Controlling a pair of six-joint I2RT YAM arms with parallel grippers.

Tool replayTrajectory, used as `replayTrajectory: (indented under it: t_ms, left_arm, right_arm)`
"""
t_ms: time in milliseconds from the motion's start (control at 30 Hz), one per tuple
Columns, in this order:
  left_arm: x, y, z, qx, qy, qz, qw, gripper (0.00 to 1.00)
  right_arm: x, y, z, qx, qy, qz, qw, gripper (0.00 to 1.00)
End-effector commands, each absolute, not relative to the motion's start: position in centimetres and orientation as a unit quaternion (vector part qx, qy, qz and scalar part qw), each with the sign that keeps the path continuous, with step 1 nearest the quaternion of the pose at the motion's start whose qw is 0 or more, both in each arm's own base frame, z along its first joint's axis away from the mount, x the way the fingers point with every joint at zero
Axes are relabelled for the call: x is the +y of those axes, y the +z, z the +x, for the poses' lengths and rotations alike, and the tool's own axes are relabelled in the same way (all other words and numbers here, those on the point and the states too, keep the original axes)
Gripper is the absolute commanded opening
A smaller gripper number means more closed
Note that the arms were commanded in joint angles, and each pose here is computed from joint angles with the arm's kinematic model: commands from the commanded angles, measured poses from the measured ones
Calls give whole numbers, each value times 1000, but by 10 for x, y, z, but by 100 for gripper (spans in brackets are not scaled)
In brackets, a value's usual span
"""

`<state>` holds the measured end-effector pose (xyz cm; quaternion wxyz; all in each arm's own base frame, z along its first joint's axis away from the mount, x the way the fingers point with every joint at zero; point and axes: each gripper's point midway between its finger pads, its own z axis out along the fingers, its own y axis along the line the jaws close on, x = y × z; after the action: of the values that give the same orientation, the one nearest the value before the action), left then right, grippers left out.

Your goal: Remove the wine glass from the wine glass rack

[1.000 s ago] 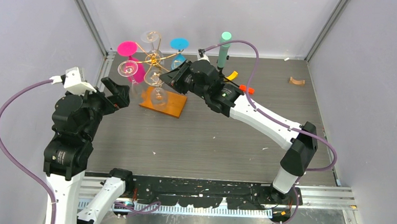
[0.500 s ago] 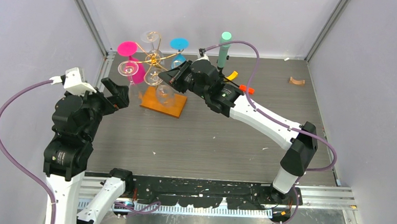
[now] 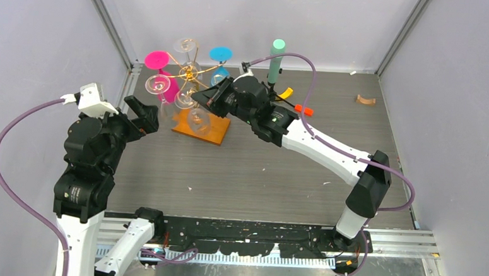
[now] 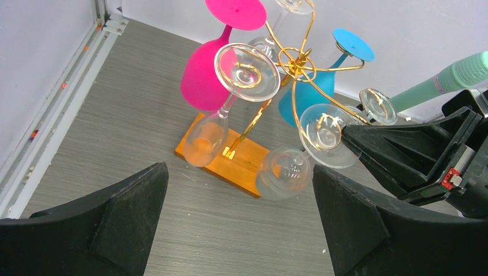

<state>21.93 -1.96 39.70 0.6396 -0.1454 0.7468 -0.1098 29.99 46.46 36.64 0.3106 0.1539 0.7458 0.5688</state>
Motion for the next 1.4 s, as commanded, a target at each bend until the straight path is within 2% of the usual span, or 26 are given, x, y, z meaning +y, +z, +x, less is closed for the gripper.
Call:
replayTrajectory:
  t_ms: [0,733,1033,1367]
  left_arm:
    - [-16,399,218,743,-102,-146,645,100]
    - [-13,400,217,742,-90,-145,648,100]
    - [-13,400,216,743,-91,-143,648,100]
    - [-20,398,217,747,-104,-130,644,100]
  right_arm:
    - [461,438,289,684,636,141,330,0]
    - [483,441,313,678,628,140,356,0]
    - [470,452,330,663,602,157,417,0]
    - [446,459,338,656,579,206,439,0]
